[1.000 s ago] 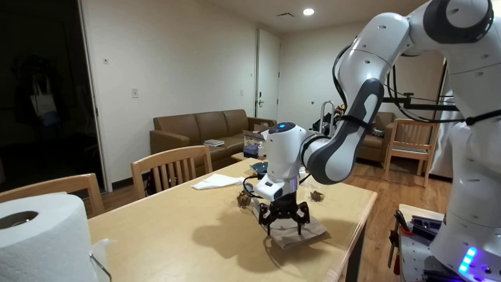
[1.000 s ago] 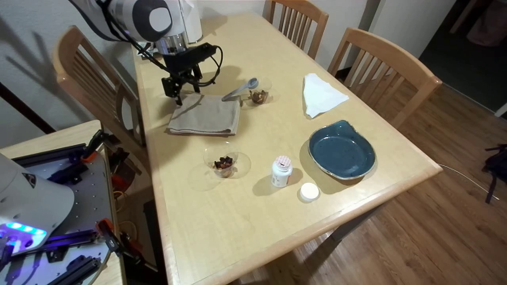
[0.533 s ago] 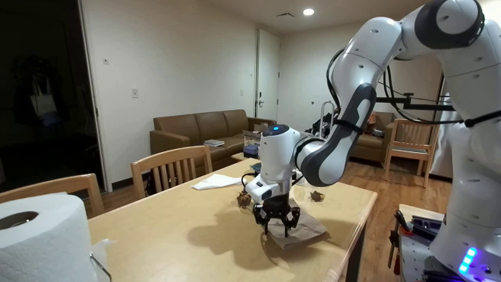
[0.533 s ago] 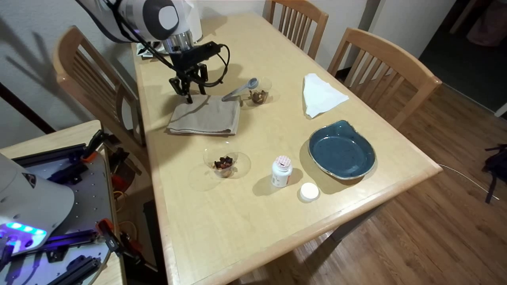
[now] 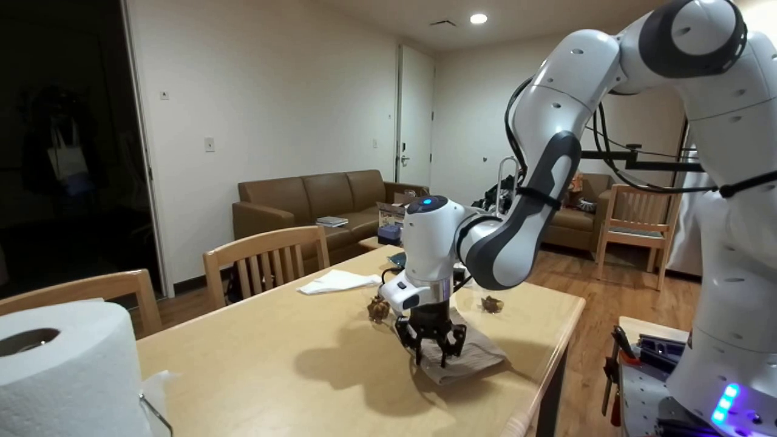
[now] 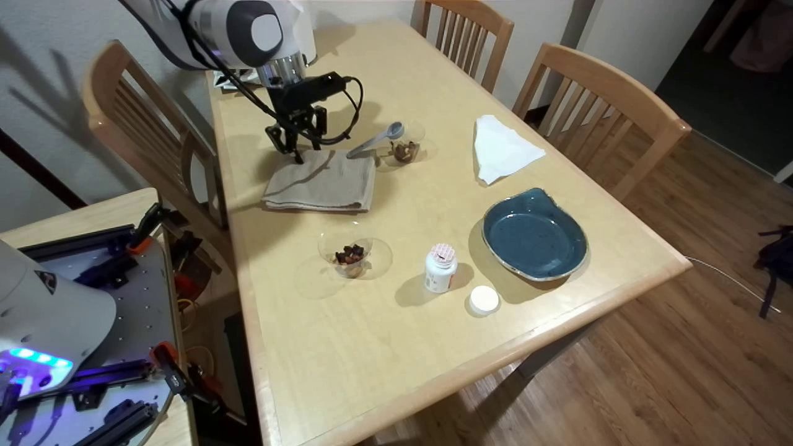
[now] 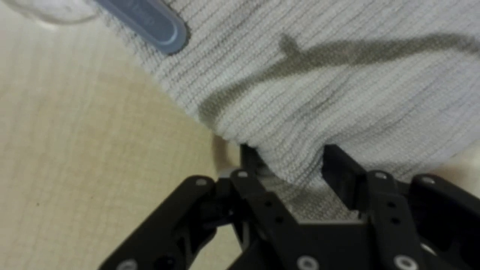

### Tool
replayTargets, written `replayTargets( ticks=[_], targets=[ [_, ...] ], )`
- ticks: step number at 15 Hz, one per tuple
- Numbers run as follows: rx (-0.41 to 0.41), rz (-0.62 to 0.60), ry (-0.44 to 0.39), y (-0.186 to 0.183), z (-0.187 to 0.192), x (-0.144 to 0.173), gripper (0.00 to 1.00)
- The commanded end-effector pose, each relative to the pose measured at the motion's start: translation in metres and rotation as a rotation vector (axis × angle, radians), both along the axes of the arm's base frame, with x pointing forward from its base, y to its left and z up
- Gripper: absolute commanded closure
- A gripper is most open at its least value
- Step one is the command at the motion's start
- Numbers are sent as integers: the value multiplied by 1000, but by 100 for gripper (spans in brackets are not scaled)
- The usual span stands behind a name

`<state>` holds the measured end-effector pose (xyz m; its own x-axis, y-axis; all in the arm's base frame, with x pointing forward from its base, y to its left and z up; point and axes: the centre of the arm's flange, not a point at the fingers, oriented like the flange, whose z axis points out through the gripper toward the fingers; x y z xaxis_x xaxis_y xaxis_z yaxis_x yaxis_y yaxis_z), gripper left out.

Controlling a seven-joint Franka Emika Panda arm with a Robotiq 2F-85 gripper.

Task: Move the spoon from the white towel to the table then use the towel to wipe the table

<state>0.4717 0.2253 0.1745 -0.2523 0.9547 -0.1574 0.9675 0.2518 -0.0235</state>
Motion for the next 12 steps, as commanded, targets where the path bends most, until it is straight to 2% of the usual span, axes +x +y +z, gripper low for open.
replayTargets(
  ticks=[1, 4, 10, 12],
  targets=[
    [32, 31, 8, 2, -10, -1, 80],
    [56, 93, 9, 11, -11, 2, 98],
    [137, 265, 14, 36, -11, 12, 96],
    [126, 329, 5, 51, -13, 17, 96]
  ],
)
